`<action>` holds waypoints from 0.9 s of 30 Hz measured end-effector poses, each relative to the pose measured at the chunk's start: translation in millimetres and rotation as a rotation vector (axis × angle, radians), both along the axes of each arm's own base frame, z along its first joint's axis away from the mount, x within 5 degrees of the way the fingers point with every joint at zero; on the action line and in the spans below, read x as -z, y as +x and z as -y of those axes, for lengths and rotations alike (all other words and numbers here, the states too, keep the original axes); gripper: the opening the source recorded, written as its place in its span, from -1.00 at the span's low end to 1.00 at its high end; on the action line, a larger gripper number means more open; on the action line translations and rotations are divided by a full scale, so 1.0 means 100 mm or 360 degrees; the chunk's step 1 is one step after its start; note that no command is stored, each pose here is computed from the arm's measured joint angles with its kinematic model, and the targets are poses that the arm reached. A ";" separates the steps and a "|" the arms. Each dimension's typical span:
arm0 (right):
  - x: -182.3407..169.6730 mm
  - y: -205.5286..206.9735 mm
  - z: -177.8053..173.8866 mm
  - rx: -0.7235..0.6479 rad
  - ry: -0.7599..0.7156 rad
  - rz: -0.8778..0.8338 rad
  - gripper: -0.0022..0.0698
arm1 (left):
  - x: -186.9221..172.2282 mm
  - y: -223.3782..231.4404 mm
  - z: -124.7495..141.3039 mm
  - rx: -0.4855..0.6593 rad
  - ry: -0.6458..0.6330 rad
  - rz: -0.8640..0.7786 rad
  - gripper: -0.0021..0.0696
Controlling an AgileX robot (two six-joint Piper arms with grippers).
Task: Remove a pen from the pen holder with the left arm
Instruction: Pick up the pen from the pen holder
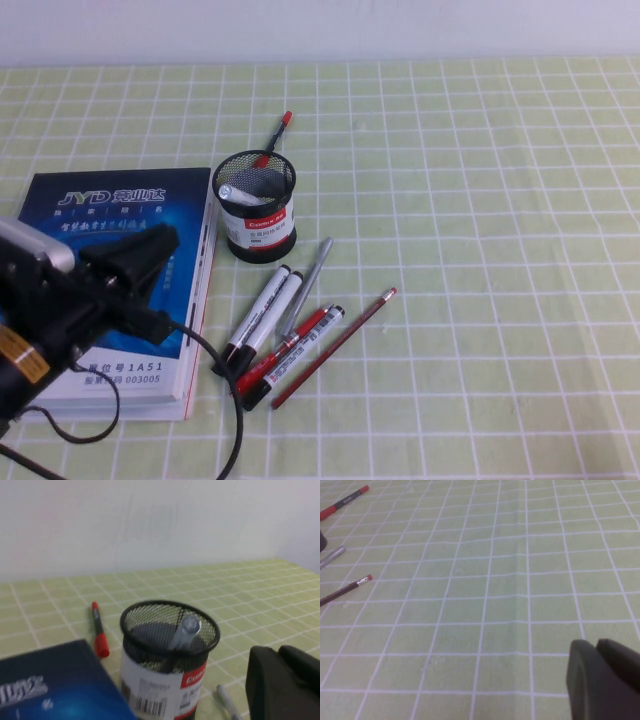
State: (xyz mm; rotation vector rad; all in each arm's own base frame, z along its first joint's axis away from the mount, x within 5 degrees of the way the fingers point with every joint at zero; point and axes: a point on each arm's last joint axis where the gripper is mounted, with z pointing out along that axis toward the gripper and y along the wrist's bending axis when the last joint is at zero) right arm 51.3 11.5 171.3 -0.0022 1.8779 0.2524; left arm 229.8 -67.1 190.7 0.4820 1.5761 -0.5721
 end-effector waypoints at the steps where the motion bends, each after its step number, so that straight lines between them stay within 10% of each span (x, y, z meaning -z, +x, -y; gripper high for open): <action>1: 0.00 0.00 0.00 0.0000 0.0000 0.0000 -0.98 | -0.04 0.03 0.02 0.0032 0.0015 0.0032 -0.94; 10: 0.00 0.00 0.00 0.0000 0.0000 0.0000 -0.98 | -0.33 0.25 0.16 0.0178 0.0002 0.0206 -0.91; 20: 0.00 0.00 0.00 0.0000 0.0000 0.0000 -0.98 | -0.18 0.48 0.38 0.0041 -0.0109 -0.0023 -0.04; 27: 0.00 0.00 0.00 0.0000 0.0000 0.0000 -0.98 | -0.01 0.69 0.37 -0.0084 -0.0250 -0.0107 0.08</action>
